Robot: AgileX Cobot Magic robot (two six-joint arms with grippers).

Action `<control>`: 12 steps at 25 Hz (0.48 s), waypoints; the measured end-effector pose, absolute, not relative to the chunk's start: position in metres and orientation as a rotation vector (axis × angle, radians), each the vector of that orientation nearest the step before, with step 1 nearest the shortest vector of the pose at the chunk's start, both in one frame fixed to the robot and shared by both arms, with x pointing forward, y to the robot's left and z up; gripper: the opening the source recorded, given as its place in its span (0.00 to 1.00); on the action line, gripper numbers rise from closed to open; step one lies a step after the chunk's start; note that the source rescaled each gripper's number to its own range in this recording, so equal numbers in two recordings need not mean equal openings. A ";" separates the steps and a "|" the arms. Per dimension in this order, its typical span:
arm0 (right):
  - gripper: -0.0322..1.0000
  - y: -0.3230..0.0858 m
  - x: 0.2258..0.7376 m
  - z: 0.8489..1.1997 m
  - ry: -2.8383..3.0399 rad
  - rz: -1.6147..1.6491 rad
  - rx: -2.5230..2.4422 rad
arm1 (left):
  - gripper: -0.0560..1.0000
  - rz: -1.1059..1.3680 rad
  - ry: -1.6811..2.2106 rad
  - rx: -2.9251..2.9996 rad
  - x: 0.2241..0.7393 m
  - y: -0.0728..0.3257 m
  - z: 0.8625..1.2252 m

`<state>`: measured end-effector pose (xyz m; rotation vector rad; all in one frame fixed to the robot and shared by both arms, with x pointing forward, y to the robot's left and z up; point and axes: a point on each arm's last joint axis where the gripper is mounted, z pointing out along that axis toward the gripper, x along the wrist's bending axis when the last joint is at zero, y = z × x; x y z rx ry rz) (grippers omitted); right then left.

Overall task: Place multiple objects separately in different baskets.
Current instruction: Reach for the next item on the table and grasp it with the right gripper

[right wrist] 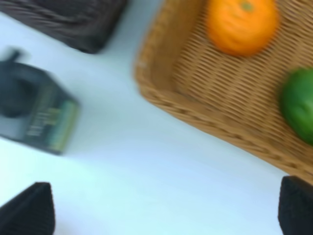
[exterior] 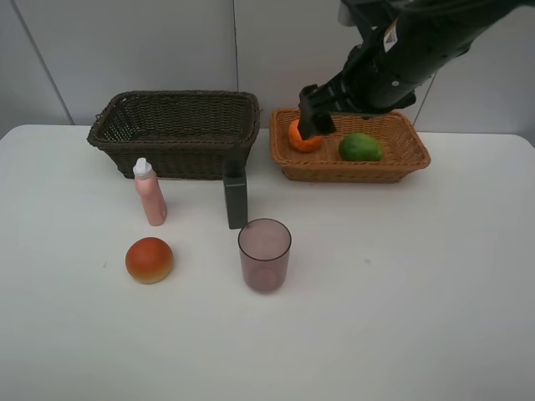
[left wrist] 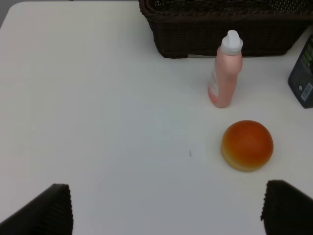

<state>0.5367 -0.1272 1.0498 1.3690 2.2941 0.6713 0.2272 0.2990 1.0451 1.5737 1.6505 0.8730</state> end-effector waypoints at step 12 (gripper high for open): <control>1.00 -0.062 0.532 1.091 2.377 0.679 1.391 | 1.00 0.873 1.651 1.574 0.227 0.299 1.045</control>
